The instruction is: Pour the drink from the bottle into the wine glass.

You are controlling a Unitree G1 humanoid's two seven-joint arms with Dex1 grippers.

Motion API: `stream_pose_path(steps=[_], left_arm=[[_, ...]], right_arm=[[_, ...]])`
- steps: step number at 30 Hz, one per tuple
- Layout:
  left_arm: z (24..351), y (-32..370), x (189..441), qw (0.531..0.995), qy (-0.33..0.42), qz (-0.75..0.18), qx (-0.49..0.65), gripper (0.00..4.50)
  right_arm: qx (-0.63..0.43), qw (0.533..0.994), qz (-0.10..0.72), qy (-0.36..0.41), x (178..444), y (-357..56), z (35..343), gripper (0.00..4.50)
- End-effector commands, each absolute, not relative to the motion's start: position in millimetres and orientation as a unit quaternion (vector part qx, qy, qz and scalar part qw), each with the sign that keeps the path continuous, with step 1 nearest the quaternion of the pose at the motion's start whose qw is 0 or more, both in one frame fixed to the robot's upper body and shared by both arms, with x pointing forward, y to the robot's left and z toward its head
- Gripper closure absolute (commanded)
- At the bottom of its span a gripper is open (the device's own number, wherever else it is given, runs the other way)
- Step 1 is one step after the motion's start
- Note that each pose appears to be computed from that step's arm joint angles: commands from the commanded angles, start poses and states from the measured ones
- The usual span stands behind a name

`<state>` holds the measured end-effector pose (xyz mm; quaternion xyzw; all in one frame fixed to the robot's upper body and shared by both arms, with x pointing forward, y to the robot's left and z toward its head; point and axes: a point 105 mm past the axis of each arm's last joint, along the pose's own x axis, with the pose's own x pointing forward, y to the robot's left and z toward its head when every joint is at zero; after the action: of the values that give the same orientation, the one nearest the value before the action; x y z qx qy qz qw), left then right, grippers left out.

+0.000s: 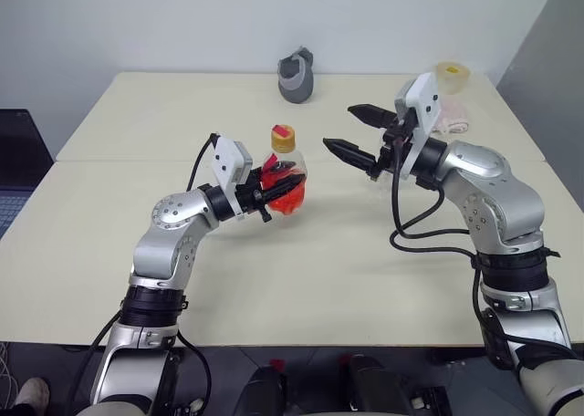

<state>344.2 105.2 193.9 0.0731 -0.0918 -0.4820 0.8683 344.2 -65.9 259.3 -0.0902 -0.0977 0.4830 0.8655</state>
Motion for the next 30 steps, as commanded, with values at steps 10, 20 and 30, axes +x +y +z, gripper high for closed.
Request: stream_pose_path(steps=[10, 20, 30], left_arm=[[216, 97, 340, 0.855, -0.136, -0.493, 0.079, 3.18], [215, 90, 339, 0.85, -0.141, -0.502, 0.075, 3.18], [212, 89, 335, 0.85, -0.138, -0.503, 0.071, 3.18]], right_arm=[[-0.051, 0.81, 0.567, -0.142, 315, -18, 284, 0.38], [-0.054, 0.816, 0.552, -0.164, 332, 2, 289, 0.38], [-0.062, 0.841, 0.511, -0.166, 347, -14, 288, 0.38]])
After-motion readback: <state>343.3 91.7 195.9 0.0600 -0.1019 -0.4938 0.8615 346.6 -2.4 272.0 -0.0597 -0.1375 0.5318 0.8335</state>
